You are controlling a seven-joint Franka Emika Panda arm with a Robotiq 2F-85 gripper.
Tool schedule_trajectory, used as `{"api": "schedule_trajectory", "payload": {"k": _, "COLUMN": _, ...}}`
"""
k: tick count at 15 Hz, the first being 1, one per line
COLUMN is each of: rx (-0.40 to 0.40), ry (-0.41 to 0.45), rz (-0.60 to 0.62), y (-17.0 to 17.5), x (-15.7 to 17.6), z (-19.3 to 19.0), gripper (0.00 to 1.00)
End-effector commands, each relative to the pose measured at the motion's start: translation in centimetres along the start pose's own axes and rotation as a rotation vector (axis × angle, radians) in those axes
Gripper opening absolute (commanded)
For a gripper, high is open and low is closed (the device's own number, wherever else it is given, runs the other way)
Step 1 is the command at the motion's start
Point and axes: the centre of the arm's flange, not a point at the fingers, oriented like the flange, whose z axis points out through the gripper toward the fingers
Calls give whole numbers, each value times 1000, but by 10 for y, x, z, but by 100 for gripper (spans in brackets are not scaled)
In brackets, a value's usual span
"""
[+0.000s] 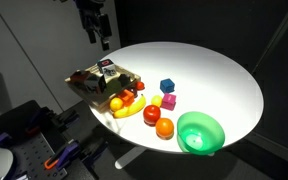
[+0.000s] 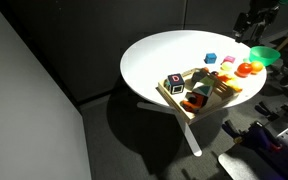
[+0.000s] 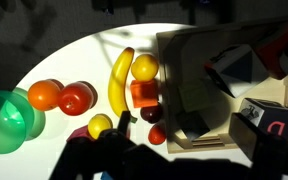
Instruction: Put the grey building block on the tray
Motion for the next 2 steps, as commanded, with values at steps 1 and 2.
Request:
{"api": "schedule_trajectory", "payload": {"k": 1, "rx": 0, "ry": 0, "rz": 0, "y": 0, "x": 0, "z": 0, "gripper": 100}}
{"api": "schedule_trajectory", "payload": {"k": 2, "rx": 0, "ry": 0, "rz": 0, "y": 0, "x": 0, "z": 0, "gripper": 100}}
